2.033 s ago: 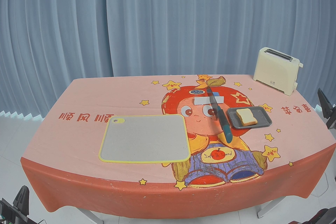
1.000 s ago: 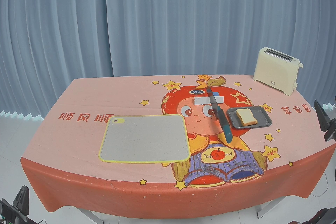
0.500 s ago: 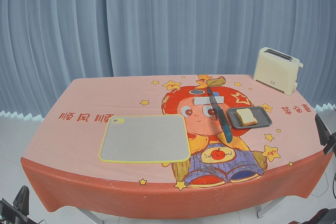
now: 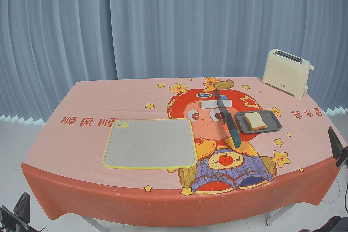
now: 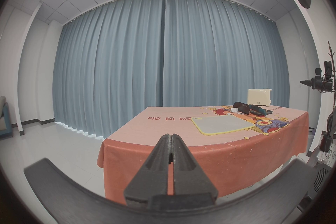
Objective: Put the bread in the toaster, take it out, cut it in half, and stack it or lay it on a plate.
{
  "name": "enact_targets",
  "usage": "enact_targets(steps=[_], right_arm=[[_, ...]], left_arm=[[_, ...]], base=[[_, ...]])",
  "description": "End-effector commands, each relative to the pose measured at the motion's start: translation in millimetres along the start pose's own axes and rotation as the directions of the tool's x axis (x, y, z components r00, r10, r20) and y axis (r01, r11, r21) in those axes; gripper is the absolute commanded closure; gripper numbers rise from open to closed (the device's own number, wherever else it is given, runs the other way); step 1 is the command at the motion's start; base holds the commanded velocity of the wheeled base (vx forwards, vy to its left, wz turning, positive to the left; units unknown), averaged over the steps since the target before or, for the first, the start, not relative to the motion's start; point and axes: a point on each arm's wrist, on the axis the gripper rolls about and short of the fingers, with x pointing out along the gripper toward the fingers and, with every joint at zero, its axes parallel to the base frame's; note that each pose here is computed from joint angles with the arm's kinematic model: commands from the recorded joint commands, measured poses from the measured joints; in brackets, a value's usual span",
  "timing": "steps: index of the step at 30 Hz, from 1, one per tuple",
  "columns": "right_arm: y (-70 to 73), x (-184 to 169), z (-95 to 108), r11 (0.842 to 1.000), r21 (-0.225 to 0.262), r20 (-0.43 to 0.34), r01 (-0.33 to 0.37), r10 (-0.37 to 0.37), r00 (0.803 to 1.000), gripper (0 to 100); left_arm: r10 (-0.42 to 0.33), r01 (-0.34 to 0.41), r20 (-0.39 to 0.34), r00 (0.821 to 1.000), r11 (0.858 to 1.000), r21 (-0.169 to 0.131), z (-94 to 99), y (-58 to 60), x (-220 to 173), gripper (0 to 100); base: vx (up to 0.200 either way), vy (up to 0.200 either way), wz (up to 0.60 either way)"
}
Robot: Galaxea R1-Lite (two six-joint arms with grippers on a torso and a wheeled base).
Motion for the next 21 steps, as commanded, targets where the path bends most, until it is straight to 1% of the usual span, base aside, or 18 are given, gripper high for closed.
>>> enact_targets(steps=[1, 6, 11, 21], right_arm=[[-2.7, -15.0, -2.1, 1.000, 0.001, 0.011, 0.005, -0.005, 1.000, 0], [-4.5, -27.1, -5.3, 1.000, -0.005, -0.020, 0.000, 0.000, 1.000, 0], [-6.1, -35.7, -4.5, 1.000, -0.008, -0.033, -0.005, 0.005, 0.999, 0], [-7.1, -44.9, -8.2, 1.000, -0.008, -0.037, -0.016, 0.016, 0.999, 0]], left_arm=[[0.001, -0.001, -0.001, 1.000, 1.000, -0.001, -5.3, 0.0, 0.1, 100], [0.001, -0.001, -0.001, 1.000, 1.000, -0.001, -5.3, 0.0, 0.1, 100], [0.001, -0.001, -0.001, 1.000, 1.000, -0.001, -5.3, 0.0, 0.1, 100], [0.000, 0.000, -0.001, 1.000, 1.000, -0.001, -5.3, 0.1, 0.1, 100]], base=[[0.000, 0.000, 0.00], [0.000, 0.000, 0.00], [0.000, 0.000, 0.00], [0.000, 0.000, 0.00]])
